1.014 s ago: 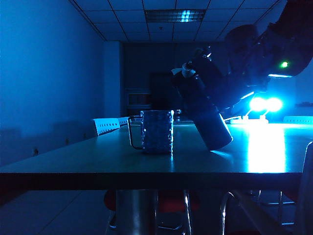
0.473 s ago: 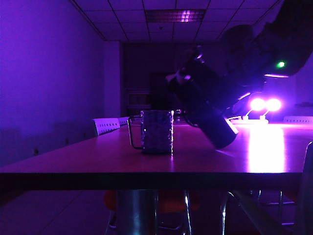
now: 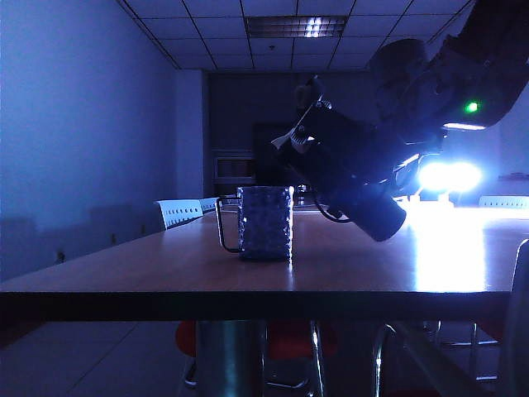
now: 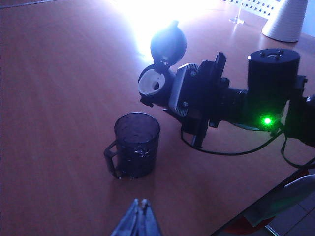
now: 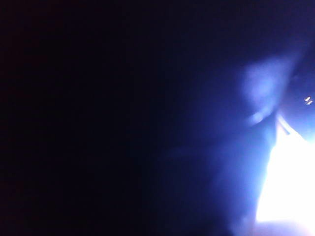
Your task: Pick up the black thermos cup, pour some water from it into the cup, and then put the thermos cup back on the table.
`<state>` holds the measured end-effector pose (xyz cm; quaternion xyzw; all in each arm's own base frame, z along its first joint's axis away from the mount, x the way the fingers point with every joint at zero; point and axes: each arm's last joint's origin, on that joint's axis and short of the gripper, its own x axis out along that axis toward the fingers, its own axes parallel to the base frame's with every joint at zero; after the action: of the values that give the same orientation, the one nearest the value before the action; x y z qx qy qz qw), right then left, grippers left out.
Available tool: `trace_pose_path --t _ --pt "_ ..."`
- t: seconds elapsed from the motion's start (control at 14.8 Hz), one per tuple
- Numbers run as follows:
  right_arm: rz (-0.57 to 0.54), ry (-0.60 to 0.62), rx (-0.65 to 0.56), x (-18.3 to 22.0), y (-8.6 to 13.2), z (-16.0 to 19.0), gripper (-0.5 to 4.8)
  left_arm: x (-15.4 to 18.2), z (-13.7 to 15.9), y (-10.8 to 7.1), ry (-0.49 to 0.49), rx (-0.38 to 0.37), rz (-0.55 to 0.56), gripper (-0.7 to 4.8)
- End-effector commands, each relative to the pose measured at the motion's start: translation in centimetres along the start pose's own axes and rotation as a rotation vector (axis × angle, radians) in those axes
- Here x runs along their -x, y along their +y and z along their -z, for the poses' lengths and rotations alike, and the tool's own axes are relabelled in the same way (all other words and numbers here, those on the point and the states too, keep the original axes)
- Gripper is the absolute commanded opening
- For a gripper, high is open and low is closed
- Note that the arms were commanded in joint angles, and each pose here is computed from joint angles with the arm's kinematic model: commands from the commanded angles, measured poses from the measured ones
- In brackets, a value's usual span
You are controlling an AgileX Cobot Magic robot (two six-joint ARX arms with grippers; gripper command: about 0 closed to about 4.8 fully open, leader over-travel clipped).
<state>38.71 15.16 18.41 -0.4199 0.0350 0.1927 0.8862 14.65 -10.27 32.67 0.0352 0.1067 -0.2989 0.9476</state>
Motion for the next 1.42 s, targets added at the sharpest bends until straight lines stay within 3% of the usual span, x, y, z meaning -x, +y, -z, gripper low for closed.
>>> trace_pose_path --t 0.07,0.47,0.81,1.42 --pt "0.115 -0.104 0.066 0.41 -1.76 -1.67 0.81 0.09 -0.33 -0.03 -0.020 -0.001 0.006 -0.08" --pt "0.133 -0.090 0.261 0.42 -1.82 -1.71 0.81 0.09 -0.33 -0.03 -0.020 -0.001 0.006 -0.08" --pt "0.196 -0.086 0.283 0.52 -2.25 -1.95 0.81 0.09 -0.33 -0.03 -0.019 -0.001 0.006 -0.08" --pt "0.218 -0.079 0.437 0.55 -2.36 -2.05 0.81 0.09 -0.18 -0.09 -0.004 -0.001 0.024 -0.08"
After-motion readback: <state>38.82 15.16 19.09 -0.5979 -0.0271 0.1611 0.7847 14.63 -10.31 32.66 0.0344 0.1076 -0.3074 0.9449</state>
